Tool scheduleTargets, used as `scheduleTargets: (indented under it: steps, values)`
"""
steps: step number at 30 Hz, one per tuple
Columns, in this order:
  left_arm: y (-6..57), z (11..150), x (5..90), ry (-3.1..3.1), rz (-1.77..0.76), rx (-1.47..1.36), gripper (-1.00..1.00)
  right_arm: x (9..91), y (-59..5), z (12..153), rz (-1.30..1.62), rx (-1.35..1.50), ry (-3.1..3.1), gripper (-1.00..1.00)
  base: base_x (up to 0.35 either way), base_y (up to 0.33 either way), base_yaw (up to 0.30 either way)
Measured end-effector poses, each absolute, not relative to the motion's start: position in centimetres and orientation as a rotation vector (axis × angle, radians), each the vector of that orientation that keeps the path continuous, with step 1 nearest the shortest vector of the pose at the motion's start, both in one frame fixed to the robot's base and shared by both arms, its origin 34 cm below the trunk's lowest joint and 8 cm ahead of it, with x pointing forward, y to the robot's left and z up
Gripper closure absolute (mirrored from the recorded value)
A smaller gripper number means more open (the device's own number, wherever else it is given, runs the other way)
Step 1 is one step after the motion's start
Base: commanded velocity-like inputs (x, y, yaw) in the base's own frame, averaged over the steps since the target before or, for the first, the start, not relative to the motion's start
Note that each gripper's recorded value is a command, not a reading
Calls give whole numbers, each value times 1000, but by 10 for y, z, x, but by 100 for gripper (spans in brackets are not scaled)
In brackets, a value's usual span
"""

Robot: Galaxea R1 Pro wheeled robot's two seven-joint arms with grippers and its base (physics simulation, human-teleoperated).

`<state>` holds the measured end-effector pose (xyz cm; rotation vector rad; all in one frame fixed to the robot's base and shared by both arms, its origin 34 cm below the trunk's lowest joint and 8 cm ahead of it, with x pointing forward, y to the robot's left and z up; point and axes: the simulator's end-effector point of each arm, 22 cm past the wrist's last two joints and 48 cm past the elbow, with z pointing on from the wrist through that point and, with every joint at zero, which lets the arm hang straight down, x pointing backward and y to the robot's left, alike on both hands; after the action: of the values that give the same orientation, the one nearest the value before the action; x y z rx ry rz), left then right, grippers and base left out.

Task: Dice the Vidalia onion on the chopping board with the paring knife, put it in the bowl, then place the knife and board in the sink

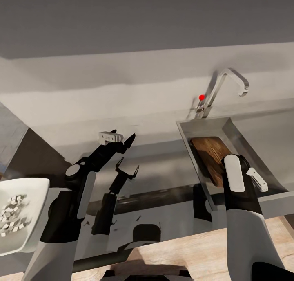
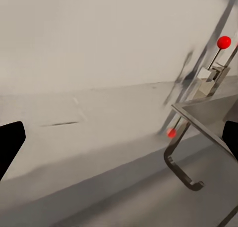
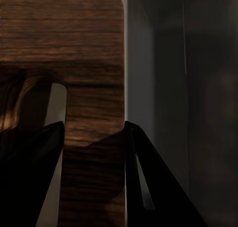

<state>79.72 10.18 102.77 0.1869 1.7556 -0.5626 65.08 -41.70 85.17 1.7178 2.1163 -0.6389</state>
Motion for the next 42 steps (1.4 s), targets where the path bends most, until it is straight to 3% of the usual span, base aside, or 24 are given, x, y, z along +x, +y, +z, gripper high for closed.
scheduleTargets:
  steps: [42]
  values:
    - [102, 1017, 797, 1770, -566, 184, -100, 649, -417, 844, -653, 1716, 2126, 100, 0, 0, 0]
